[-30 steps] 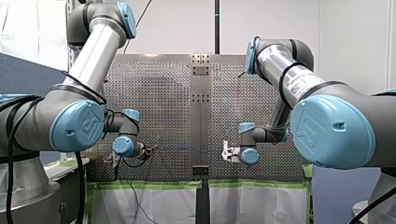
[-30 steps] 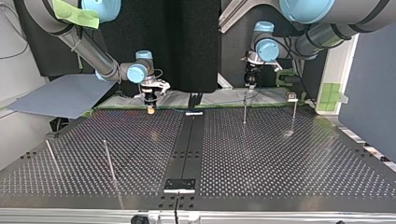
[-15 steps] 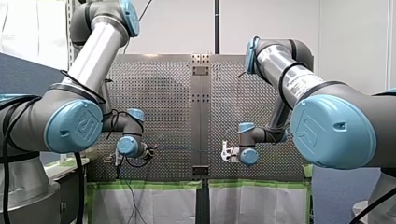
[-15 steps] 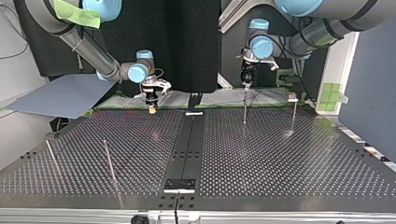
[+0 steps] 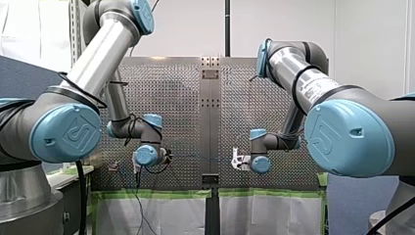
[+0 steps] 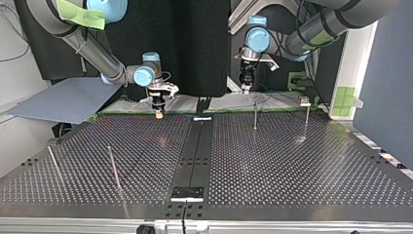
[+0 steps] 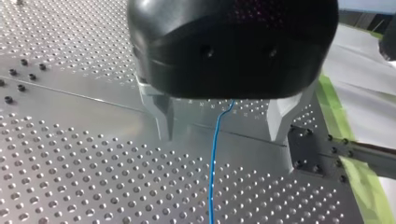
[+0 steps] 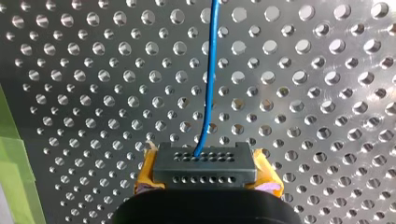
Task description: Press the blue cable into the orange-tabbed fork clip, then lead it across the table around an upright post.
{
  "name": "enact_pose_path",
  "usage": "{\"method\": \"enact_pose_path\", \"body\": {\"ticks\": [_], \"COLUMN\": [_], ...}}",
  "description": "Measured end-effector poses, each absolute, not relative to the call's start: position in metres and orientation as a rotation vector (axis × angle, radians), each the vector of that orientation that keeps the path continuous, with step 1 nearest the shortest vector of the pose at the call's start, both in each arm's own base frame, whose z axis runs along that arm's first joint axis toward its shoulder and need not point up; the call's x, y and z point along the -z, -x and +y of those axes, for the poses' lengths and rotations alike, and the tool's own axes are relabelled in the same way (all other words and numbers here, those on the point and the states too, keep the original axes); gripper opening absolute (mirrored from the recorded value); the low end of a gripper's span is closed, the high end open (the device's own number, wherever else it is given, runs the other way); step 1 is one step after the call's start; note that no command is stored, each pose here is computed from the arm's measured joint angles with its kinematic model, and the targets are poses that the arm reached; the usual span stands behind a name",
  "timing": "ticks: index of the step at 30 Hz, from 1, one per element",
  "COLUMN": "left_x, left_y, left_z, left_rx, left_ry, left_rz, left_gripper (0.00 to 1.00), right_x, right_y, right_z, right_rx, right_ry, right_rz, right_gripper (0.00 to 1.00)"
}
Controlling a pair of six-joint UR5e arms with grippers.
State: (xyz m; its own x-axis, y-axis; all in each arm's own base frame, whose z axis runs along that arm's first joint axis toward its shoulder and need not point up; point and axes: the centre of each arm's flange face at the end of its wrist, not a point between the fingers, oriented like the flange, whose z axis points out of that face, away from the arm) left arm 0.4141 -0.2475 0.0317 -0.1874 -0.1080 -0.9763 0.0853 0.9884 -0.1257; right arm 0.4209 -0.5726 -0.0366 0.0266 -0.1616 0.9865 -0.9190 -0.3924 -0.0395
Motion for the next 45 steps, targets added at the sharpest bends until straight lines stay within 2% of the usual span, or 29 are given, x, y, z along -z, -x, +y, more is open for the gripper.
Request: {"method": "enact_pose_path", "body": {"ticks": [9,20,33,39,45], "left_x": [-0.040,-0.010,-0.032,-0.033,-0.018], "left_y": [-0.439,-0.466,-0.522,-0.525,-0.520], "left_z": [-0.258,-0.263,-0.271,-0.273,-0.272], "left_rx": [0.165,0.108,0.105,0.110,0.076], "left_ry": [0.033,0.039,0.072,0.067,0.035], "left_rz": [1.759,1.838,1.736,1.731,1.767], "left_gripper": [0.98,0.98,0.98,0.98,0.98], "right_x": [0.038,0.038,0.040,0.040,0.041], "right_y": [-0.422,-0.422,-0.419,-0.418,-0.418], "right_z": [-0.571,-0.571,-0.573,-0.573,-0.573], "right_rx": [-1.434,-1.434,-1.430,-1.429,-1.428], "right_ry": [-1.642,-1.644,-1.641,-1.641,-1.642], "right_rz": [-1.116,-1.118,-1.122,-1.122,-1.123], "right_gripper": [0.00,0.00,0.00,0.00,0.00]}}
